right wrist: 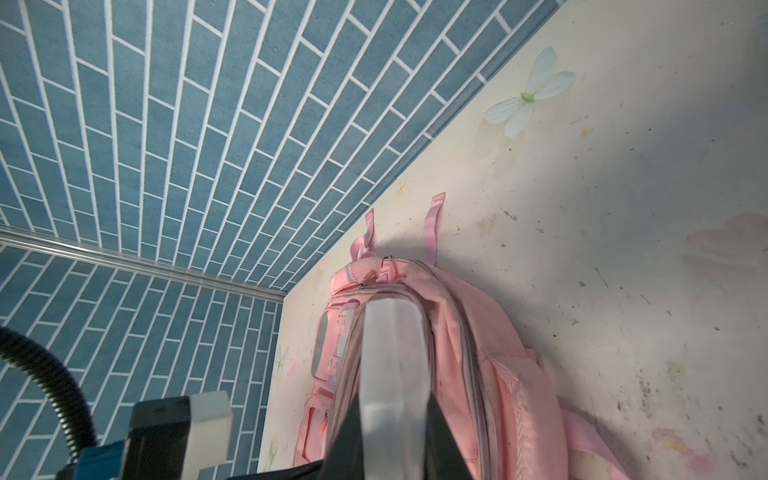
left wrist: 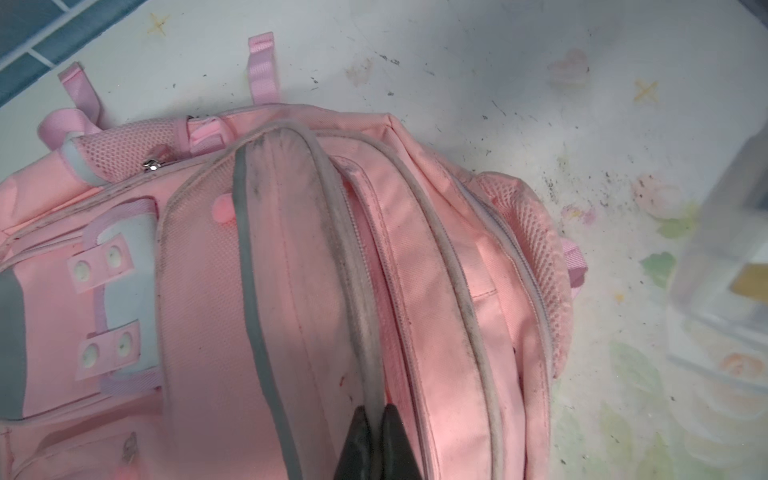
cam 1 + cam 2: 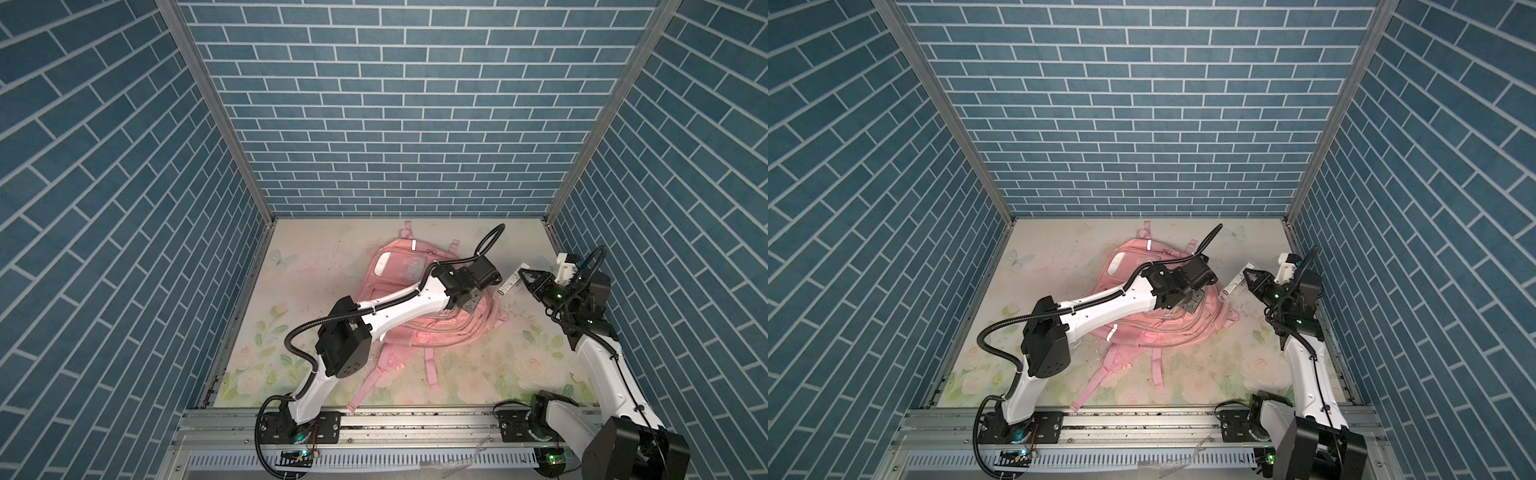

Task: Pack the student bag
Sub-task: 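Push the box into the pocket with the right gripper while the left holds it open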

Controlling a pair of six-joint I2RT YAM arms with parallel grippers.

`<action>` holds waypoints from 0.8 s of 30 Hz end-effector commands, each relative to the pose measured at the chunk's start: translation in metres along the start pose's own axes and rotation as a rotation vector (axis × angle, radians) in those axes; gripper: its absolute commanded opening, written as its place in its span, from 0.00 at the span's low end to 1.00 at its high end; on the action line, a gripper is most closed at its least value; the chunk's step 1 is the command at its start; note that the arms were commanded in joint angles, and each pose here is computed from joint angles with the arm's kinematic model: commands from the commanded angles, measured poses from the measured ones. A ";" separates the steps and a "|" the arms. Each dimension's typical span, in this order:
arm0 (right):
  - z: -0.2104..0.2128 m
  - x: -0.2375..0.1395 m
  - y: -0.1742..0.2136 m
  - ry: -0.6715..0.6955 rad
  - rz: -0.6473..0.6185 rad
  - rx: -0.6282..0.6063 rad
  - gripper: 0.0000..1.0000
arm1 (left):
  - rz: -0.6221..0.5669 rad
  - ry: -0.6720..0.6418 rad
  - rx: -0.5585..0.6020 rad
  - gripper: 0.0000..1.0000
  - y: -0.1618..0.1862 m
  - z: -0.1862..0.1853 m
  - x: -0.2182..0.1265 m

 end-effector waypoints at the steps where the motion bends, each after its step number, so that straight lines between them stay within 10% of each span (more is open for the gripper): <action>1: 0.013 0.006 0.006 -0.075 0.039 0.027 0.07 | -0.102 -0.003 -0.069 0.00 -0.018 0.018 -0.025; 24: 0.033 0.109 0.099 -0.064 0.225 0.042 0.05 | -0.252 0.145 -0.257 0.00 0.000 0.042 -0.038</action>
Point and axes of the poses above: each gripper's point midway between its finger pads, its own x axis out along the fingers, its own z axis along the line the jaws close on, y = z × x, the point moved 5 cm from there along -x, back along the fingers, and after that the axes turned 7 degrees about x, right-handed, at the moved point
